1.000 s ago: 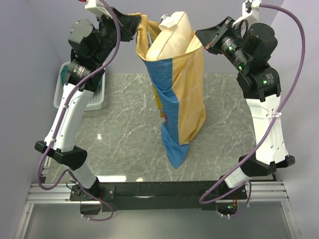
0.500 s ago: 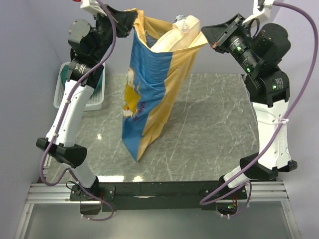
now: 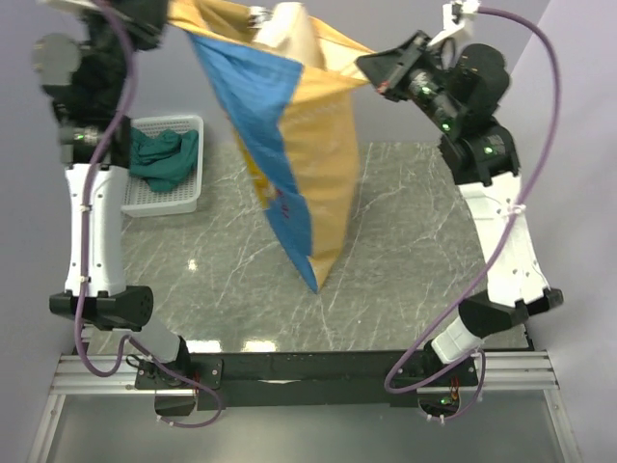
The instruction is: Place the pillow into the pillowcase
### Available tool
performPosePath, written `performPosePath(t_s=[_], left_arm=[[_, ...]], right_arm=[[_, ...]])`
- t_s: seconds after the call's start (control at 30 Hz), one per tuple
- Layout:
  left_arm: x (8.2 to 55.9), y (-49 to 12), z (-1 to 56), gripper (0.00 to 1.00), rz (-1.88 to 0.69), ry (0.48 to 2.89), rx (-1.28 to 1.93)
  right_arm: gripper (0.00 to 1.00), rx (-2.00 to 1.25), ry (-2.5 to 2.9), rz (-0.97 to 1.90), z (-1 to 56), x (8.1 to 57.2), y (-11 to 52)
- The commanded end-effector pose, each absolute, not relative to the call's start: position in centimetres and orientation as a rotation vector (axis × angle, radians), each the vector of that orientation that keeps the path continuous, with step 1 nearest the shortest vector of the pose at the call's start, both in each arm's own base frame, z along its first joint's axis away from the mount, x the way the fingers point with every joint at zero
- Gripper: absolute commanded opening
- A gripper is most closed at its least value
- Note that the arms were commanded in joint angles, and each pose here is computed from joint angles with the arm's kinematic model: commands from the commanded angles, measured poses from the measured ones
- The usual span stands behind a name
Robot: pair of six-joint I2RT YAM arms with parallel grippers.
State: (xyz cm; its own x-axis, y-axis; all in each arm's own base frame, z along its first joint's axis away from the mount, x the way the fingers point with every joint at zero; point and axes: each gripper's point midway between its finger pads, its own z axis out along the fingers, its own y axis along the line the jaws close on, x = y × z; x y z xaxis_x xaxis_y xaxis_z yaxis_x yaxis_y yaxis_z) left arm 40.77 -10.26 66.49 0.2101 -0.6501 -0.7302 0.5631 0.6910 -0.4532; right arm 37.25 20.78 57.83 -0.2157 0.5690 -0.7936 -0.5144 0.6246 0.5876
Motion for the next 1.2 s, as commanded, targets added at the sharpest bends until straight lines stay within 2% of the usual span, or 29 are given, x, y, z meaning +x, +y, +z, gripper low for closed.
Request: performPosePath(t_s=[0.0, 0.17, 0.33, 0.43, 0.47, 0.53, 0.57, 0.63, 0.7, 0.73, 0.8, 0.83, 0.9, 0.93, 1.0, 1.07, 1.1, 1.17], left_arm=[[32.2, -6.2, 75.5, 0.09, -0.889, 0.704, -0.048], [33.7, -6.8, 74.4, 0.12, -0.952, 0.743, 0.001], [34.9, -8.6, 72.7, 0.13, -1.074, 0.798, 0.057], [36.1, -10.9, 70.7, 0.13, -1.122, 0.855, 0.071], [36.1, -13.2, 70.0, 0.13, -1.164, 0.876, 0.092], [37.6, -15.7, 66.9, 0.13, -1.176, 0.950, 0.086], [37.2, -18.5, 65.9, 0.13, -1.227, 0.965, 0.095], [37.4, -23.1, 62.1, 0.15, -1.285, 1.032, 0.110], [38.7, -26.5, 58.2, 0.16, -1.322, 1.091, 0.083], [37.6, -29.5, 57.0, 0.17, -1.375, 1.119, 0.106], [38.6, -33.2, 53.1, 0.18, -1.402, 1.187, 0.082], [37.4, -36.2, 51.6, 0.21, -1.443, 1.217, 0.118], [38.2, -40.1, 47.3, 0.23, -1.458, 1.313, 0.115], [36.8, -42.6, 46.4, 0.26, -1.501, 1.317, 0.153], [37.3, -46.2, 42.3, 0.27, -1.516, 1.395, 0.158], [35.7, -49.5, 41.2, 0.28, -1.584, 1.407, 0.197], [36.2, -51.5, 38.0, 0.28, -1.591, 1.468, 0.206], [34.9, -53.9, 37.2, 0.29, -1.630, 1.479, 0.240]], right_arm=[[0.00, -0.071, 1.292, 1.068, 64.3, 33.2, 22.3], [0.00, -0.064, 1.189, 1.022, 67.2, 30.9, 20.2], [0.00, -0.038, 1.234, 1.026, 65.4, 32.4, 18.9], [0.00, -0.012, 1.309, 1.020, 62.1, 34.1, 18.7], [0.00, 0.013, 1.389, 1.010, 58.5, 35.8, 19.0], [0.00, 0.059, 1.394, 0.985, 57.0, 35.8, 17.5], [0.00, 0.110, 1.475, 0.971, 53.2, 37.1, 17.1], [0.00, 0.175, 1.510, 0.937, 50.9, 37.4, 14.8], [0.06, 0.275, 1.581, 0.857, 47.1, 38.4, 11.8], [0.15, 0.332, 1.629, 0.802, 45.1, 38.7, 10.6], [0.22, 0.390, 1.681, 0.687, 42.5, 39.0, 8.1], [0.32, 0.436, 1.717, 0.622, 41.0, 38.9, 6.5], [0.39, 0.478, 1.740, 0.522, 39.2, 38.5, 4.6], [0.45, 0.499, 1.762, 0.490, 38.1, 38.2, 4.0], [0.50, 0.510, 1.756, 0.434, 37.8, 37.5, 3.0], [0.56, 0.519, 1.770, 0.385, 37.2, 36.8, 2.3], [0.57, 0.535, 1.768, 0.350, 37.0, 36.6, 1.7], [0.60, 0.545, 1.766, 0.303, 37.0, 35.5, 0.8]])
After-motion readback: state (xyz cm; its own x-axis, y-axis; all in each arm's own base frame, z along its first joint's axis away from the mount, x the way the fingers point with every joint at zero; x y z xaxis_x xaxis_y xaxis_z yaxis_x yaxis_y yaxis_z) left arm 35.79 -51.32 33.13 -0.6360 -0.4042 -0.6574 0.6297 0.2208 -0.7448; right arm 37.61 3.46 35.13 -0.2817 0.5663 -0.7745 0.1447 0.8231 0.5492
